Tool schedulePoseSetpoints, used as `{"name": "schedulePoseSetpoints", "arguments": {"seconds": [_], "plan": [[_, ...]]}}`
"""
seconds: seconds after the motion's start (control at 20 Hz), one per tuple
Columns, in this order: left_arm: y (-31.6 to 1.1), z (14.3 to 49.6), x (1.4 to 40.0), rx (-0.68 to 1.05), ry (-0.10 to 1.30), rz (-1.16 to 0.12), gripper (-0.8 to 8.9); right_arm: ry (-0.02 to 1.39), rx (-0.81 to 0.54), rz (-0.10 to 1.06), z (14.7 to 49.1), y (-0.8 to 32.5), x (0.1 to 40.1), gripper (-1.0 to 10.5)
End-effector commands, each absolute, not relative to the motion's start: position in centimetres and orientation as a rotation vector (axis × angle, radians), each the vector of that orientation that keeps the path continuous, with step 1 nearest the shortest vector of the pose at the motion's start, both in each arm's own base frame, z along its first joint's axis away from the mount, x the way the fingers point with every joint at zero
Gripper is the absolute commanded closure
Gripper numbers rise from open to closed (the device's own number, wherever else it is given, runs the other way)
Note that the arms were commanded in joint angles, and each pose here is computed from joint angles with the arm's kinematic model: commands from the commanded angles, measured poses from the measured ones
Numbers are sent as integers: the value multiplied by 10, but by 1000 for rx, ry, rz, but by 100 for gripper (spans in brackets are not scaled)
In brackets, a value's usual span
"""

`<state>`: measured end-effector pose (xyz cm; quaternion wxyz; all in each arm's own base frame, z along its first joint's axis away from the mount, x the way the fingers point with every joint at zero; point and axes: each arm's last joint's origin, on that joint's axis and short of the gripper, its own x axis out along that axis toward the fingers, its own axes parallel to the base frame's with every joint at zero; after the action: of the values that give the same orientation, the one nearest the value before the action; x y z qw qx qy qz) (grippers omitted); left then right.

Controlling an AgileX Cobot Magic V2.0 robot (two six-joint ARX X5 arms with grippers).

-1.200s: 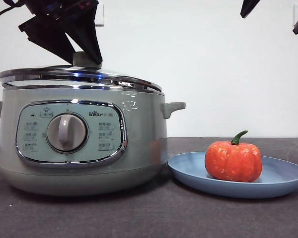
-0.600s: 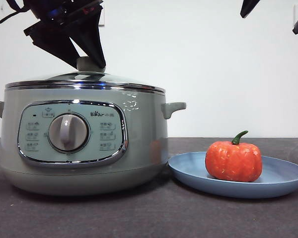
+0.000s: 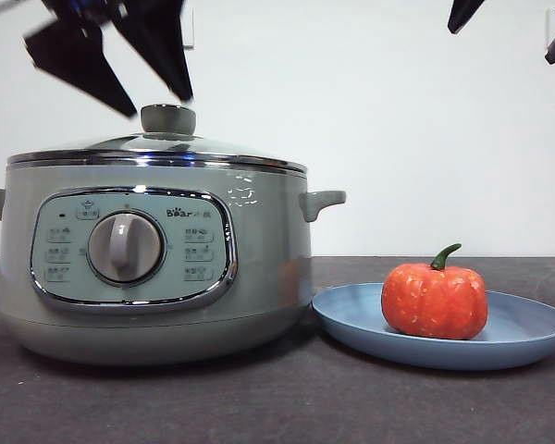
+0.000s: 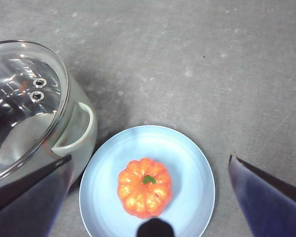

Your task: Take the pumpkin out from the steamer,put the pumpkin in the blue plate,close the lid

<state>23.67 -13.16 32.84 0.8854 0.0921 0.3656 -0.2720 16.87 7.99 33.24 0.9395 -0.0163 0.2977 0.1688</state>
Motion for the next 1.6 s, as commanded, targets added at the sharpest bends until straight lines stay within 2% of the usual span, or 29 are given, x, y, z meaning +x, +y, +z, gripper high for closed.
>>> {"name": "schedulePoseSetpoints", "arguments": {"seconds": [0.05, 0.2, 0.25, 0.3, 0.35, 0.6, 0.9, 1.1, 1.6], "plan": [[-123, 342, 221, 173, 715, -563, 409, 608, -26, 339, 331, 80, 169, 350], [-112, 361, 201, 160, 640, -561, 431, 596, -25, 344, 333, 79, 167, 615], [-108, 367, 195, 158, 613, -558, 542, 580, -35, 350, 334, 79, 166, 729], [-105, 371, 190, 163, 585, -549, 713, 558, -53, 359, 336, 79, 166, 857], [-103, 374, 187, 165, 570, -533, 846, 539, -64, 364, 338, 78, 165, 950], [-95, 368, 174, 193, 495, -498, 822, 385, -65, 302, 337, 68, 149, 963], [-73, 311, 134, 136, 324, -504, 821, 247, -26, 263, 284, 56, 125, 963], [-66, 295, 124, 141, 347, -466, 821, 313, 20, 247, 273, 55, 124, 963], [-65, 289, 124, 168, 406, -426, 817, 414, -15, 240, 263, 53, 120, 963]]}}
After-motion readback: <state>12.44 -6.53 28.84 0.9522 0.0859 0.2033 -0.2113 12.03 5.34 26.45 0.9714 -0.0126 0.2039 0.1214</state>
